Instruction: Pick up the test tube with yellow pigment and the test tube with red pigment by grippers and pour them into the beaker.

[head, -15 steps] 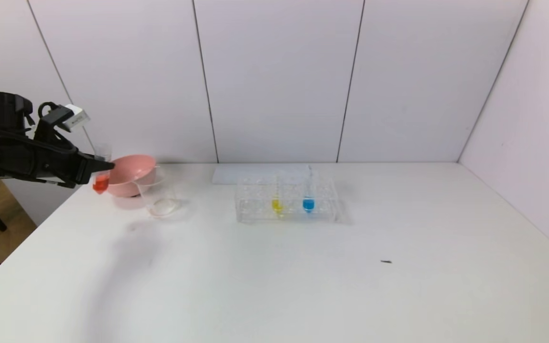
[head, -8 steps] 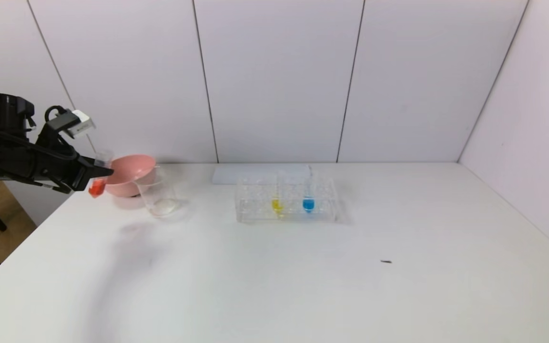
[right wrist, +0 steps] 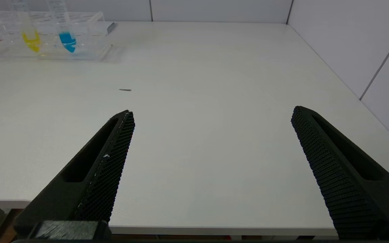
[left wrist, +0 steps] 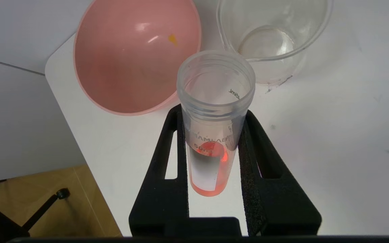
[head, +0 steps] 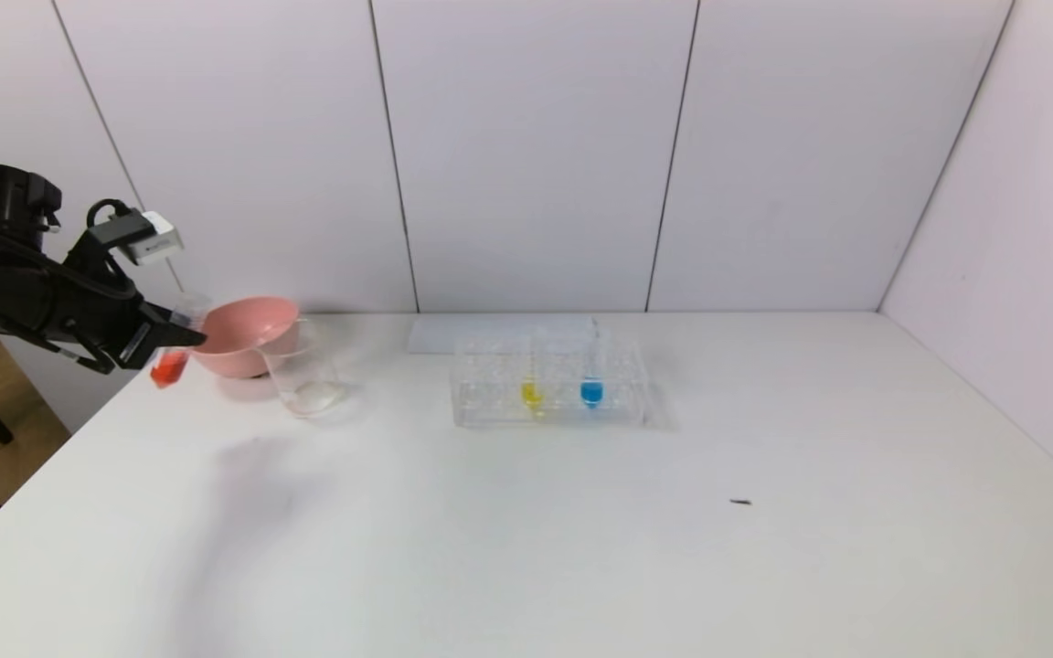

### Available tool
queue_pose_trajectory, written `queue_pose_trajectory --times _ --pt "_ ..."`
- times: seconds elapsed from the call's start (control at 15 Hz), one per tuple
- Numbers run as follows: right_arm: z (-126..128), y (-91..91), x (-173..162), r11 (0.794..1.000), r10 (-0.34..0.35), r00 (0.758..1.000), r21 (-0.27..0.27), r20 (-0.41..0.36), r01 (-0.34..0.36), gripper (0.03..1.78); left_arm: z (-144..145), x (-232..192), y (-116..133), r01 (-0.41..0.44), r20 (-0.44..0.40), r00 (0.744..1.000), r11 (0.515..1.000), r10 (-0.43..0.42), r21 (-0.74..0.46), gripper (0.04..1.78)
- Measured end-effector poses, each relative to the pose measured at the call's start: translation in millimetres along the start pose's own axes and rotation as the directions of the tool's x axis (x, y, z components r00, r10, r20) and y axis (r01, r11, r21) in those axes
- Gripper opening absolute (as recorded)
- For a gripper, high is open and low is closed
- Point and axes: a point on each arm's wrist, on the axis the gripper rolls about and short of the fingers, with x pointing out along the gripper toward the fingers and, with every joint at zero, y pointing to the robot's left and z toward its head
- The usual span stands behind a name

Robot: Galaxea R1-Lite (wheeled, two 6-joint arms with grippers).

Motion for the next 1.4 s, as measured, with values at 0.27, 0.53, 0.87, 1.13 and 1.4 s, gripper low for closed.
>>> queue_pose_trajectory --times 0.27,0.53,0.87,1.13,1.4 --pt "0 0.0 0 1.000 0.000 1.000 0.000 0.000 0.000 1.70 4 -1 3 0.006 -0.003 1.000 0.999 -0.006 0.054 0.45" --pt "0 0.0 0 1.000 0.000 1.000 0.000 0.000 0.000 1.70 5 1 5 0.026 -0.020 1.000 0.993 -0.024 0.119 0.45" --pt "0 0.0 0 1.000 0.000 1.000 0.000 0.000 0.000 1.70 6 1 8 0.090 -0.073 0.994 0.980 -0.078 0.179 0.45" --pt "0 0.0 0 1.000 0.000 1.000 0.000 0.000 0.000 1.70 8 4 12 0.104 -0.083 0.993 0.972 -0.088 0.212 0.45" --pt "0 0.0 0 1.000 0.000 1.000 0.000 0.000 0.000 1.70 8 2 11 0.125 -0.127 0.987 0.972 -0.101 0.200 0.45"
